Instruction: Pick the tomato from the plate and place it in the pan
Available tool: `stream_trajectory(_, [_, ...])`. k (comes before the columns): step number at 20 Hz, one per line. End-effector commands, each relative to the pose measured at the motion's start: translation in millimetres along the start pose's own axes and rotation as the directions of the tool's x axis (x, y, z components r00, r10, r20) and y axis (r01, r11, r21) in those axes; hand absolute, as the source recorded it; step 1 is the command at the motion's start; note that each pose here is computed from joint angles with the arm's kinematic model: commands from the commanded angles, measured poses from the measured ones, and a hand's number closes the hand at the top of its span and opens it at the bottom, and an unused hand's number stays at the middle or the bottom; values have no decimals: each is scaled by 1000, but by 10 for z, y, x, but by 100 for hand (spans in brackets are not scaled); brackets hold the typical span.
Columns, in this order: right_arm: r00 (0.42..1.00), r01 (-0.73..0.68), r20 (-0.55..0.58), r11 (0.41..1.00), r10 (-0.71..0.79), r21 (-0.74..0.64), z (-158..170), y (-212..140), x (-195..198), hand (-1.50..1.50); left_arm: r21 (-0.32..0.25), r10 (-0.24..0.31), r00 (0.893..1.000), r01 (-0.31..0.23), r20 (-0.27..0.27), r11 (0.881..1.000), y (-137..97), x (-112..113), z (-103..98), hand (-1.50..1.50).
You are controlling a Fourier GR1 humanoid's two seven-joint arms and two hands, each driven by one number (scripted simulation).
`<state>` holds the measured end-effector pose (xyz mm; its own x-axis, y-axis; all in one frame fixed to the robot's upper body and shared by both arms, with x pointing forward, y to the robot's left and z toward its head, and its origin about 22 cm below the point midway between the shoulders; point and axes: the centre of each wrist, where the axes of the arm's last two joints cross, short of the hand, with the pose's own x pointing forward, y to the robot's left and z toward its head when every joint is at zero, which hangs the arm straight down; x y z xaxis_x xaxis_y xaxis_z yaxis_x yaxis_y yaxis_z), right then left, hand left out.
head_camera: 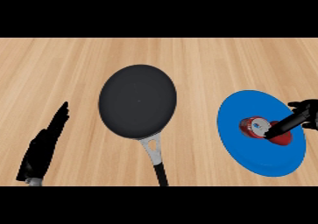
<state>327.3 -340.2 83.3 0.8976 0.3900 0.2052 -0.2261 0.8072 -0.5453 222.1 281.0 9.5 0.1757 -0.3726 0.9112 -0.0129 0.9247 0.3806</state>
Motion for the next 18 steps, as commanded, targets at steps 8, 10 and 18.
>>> stream_trajectory(8, [992, -6, -129, 1000, 7, 11, -249, 228, 47, -150, 11, -1, 1000, 1, 1, 1000, 51, 39, -7, 0])
stream_trajectory(10, [992, 9, -123, 1000, -9, -5, -291, 320, -143, -150, 10, -18, 1000, 18, 2, 1000, 65, -48, 122, 0])
stream_trajectory(18, [992, 119, -49, 993, -119, 0, -298, 401, -92, 150, 3, -9, 1000, 9, 6, 1000, 65, -8, -16, 0])
